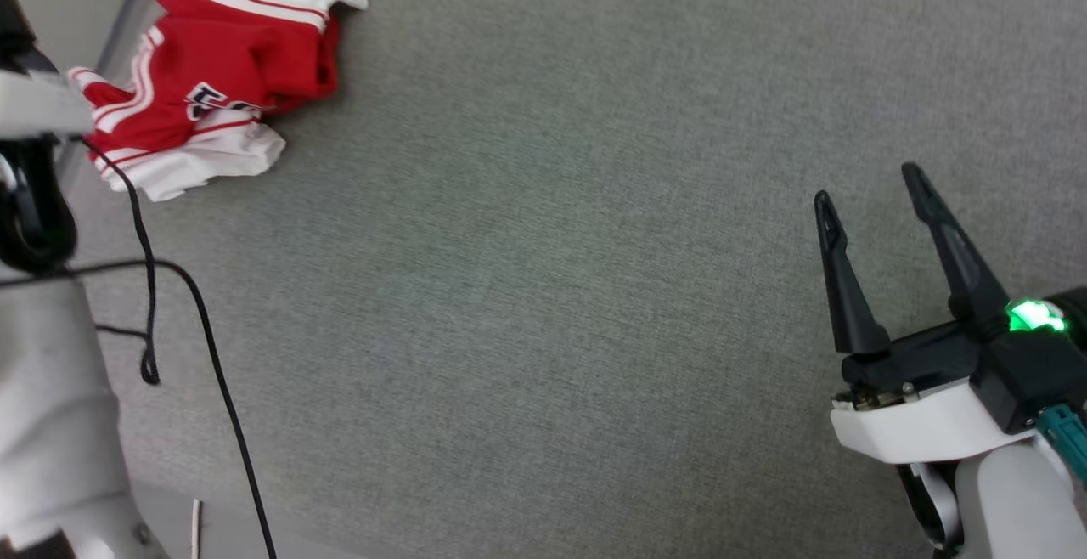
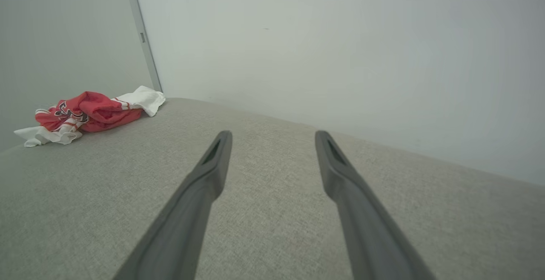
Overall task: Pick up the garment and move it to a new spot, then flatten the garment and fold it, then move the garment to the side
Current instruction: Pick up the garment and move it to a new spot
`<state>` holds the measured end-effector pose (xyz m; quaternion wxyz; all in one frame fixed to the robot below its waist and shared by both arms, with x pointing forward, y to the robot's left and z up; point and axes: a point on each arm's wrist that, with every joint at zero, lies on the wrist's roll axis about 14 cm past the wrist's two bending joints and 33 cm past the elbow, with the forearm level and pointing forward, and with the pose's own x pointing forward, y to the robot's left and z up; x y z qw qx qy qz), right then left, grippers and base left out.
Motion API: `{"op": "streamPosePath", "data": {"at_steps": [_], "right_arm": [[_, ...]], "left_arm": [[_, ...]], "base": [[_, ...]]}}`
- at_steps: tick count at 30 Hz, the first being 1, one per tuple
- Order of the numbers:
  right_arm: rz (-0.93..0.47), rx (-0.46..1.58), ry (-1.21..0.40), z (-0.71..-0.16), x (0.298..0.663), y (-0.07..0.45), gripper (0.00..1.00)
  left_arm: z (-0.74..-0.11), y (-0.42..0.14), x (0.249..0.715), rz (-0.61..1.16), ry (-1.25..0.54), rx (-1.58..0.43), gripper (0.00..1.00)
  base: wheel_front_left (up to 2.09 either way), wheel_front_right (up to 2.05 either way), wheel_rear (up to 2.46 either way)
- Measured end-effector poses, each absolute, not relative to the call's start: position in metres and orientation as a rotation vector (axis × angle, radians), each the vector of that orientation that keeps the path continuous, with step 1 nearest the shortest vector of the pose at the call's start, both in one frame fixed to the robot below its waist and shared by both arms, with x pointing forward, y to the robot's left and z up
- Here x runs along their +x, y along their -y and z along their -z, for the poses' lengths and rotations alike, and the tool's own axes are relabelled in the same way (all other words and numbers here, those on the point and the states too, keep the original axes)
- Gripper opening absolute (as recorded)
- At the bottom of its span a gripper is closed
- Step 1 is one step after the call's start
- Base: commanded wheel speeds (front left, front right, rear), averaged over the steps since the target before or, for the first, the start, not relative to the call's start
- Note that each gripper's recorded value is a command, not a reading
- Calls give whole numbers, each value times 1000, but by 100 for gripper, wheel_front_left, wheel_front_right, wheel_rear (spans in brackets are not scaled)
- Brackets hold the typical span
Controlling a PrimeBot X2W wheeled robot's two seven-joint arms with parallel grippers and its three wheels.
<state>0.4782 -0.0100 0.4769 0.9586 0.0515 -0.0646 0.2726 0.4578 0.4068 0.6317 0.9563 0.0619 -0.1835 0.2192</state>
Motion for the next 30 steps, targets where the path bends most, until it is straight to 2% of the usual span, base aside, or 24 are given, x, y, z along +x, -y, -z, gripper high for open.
{"op": "streamPosePath", "data": {"at_steps": [6, 13, 24, 30], "right_arm": [[-534, 82, 143, -469, 489, 20, 100], [-513, 76, 166, -470, 496, 29, 100], [-489, 63, 144, -452, 504, 39, 100], [-486, 59, 141, -445, 509, 41, 100]], "left_arm": [[-609, -408, 512, -355, 238, 143, 100], [-546, -420, 545, -319, -206, 48, 100], [-459, -401, 539, -218, -740, -33, 100], [-404, -386, 514, -166, -1004, -3, 100]], "base": [[0, 0, 0], [0, 0, 0], [0, 0, 0], [0, 0, 0]]}}
